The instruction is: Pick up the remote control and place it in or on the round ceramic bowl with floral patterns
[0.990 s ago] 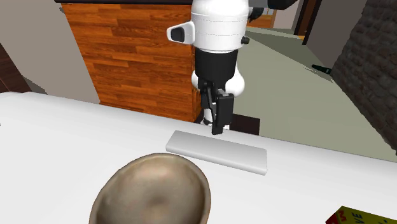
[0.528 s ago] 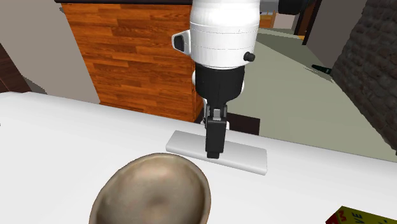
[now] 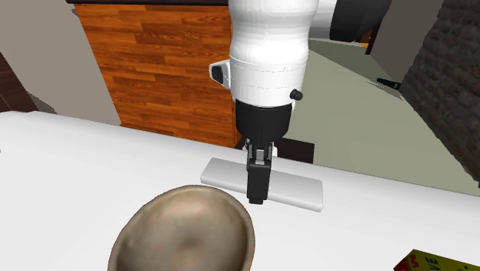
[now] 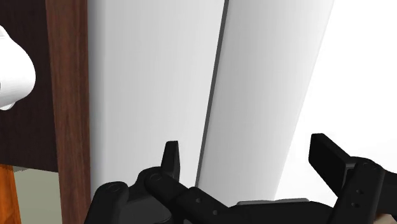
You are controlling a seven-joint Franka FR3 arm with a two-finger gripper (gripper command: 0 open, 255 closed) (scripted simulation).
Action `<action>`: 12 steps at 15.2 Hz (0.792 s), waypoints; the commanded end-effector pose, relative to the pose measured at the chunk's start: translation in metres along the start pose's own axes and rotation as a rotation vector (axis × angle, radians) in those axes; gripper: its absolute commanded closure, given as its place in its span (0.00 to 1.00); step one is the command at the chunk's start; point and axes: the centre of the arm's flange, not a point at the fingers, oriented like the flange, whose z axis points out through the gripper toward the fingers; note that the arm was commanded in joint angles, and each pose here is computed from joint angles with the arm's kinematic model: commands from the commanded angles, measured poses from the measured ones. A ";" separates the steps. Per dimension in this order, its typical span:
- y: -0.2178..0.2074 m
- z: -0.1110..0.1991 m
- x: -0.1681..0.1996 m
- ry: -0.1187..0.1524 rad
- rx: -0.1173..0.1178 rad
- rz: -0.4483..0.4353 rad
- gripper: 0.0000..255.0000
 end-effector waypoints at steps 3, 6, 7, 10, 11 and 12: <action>0.000 0.000 0.000 0.000 0.000 0.000 0.00; 0.000 0.000 0.000 0.000 0.000 0.000 1.00; 0.000 0.000 0.000 0.000 0.000 0.000 1.00; 0.000 0.000 0.000 0.000 0.000 0.000 1.00; 0.000 0.001 0.000 0.000 0.000 0.000 1.00; 0.000 0.000 0.000 0.000 0.000 0.000 1.00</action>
